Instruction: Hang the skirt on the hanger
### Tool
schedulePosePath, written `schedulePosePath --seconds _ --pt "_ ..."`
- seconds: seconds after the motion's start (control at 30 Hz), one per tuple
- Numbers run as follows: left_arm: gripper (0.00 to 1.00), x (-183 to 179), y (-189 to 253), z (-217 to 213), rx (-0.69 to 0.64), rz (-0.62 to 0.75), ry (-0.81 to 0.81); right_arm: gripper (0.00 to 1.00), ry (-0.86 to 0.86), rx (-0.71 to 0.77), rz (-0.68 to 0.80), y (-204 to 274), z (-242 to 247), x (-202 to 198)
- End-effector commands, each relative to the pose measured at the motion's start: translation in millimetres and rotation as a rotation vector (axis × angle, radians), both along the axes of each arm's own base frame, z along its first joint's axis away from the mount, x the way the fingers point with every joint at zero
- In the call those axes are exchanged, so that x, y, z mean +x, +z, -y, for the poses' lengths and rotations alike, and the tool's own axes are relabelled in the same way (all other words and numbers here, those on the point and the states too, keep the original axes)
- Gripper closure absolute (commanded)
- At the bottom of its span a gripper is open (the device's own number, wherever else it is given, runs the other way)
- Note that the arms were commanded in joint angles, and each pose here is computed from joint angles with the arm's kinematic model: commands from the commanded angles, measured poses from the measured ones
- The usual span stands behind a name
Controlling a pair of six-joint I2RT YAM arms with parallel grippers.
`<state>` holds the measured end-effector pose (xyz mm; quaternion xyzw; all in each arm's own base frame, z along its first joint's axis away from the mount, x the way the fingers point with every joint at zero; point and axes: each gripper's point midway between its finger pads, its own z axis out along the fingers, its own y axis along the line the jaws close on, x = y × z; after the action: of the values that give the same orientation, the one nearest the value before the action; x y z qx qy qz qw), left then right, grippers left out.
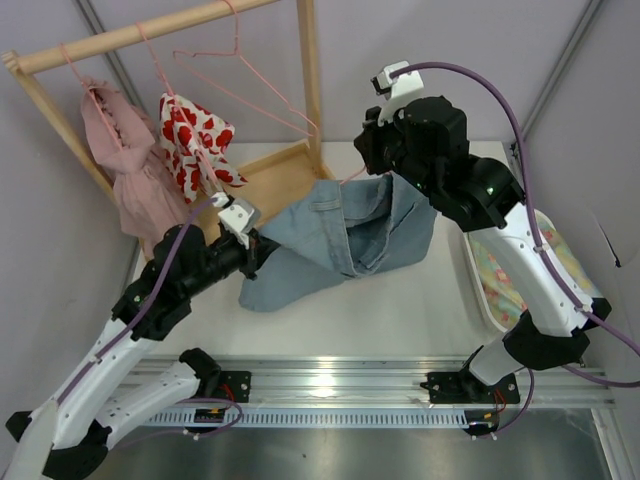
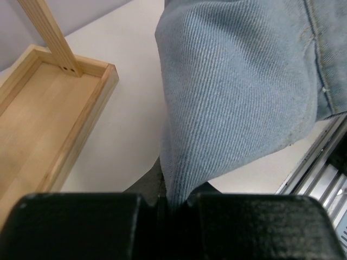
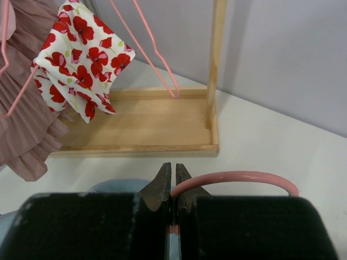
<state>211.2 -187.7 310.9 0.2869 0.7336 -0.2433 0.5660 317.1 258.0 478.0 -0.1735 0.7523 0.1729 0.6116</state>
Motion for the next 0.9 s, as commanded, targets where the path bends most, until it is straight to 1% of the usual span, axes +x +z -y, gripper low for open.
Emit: schedulePosePath --seconds 0.0,0.03,0.07,0.13,0.27,0.37,0.4,0.53,0.57,0.63,0.67,0.7,0.73,0.77,0.8,0.87 --pt "1.00 -9.1 -27.6 -51.5 0.075 -0.068 0.187 1.00 -0.334 0.160 0.262 94.0 101.6 5.4" --pt "1.00 -15.1 -23.2 -46.7 0.061 -0.054 0.142 1.00 -0.329 0.158 0.260 92.0 99.9 6.4" --pt "0.99 -18.5 -15.6 -44.0 0.037 -0.027 0.117 1.00 -0.312 0.146 0.249 85.4 94.8 8.5" --pt "0.98 -27.4 -6.6 -42.4 0.002 0.007 0.081 1.00 -0.303 0.155 0.257 86.7 94.8 6.2" --pt "0.97 -32.1 -8.4 -44.5 0.013 -0.010 0.076 1.00 -0.325 0.124 0.282 86.8 103.1 4.3" --pt "0.82 -32.0 -10.1 -43.5 0.019 -0.021 0.072 1.00 -0.314 0.124 0.285 86.2 104.0 0.8" --pt "0.80 -31.6 -9.0 -43.1 0.018 -0.018 0.072 1.00 -0.293 0.137 0.288 86.2 102.2 -2.6" --pt "0.81 -27.1 -19.8 -41.1 0.034 -0.040 0.076 1.00 -0.277 0.167 0.297 88.9 102.7 -8.3" --pt "0.79 -27.0 -22.0 -38.5 0.035 -0.046 0.065 1.00 -0.270 0.168 0.294 88.3 101.3 -8.7" --pt "0.66 -25.4 -18.3 -36.5 0.025 -0.041 0.063 1.00 -0.222 0.178 0.287 88.9 92.4 -10.6" --pt "0.57 -23.2 -12.6 -35.3 0.016 -0.031 0.065 1.00 -0.206 0.167 0.275 84.2 87.3 -8.3" --pt "0.46 -24.3 2.5 -33.6 -0.008 -0.006 0.055 1.00 -0.198 0.157 0.266 80.3 84.5 -7.0" --pt "0.41 -26.6 22.0 -32.6 -0.036 0.028 0.043 1.00 -0.194 0.170 0.248 76.1 80.8 -5.1" --pt "0.36 -28.0 44.9 -30.9 -0.071 0.071 0.031 1.00 -0.194 0.152 0.230 67.2 77.6 -1.2" --pt "0.30 -30.8 57.1 -27.9 -0.088 0.094 0.006 1.00 -0.190 0.143 0.221 62.2 75.1 1.1" --pt "0.29 -39.5 101.3 -25.7 -0.141 0.174 -0.036 1.00 -0.150 0.133 0.205 52.8 65.9 1.7"
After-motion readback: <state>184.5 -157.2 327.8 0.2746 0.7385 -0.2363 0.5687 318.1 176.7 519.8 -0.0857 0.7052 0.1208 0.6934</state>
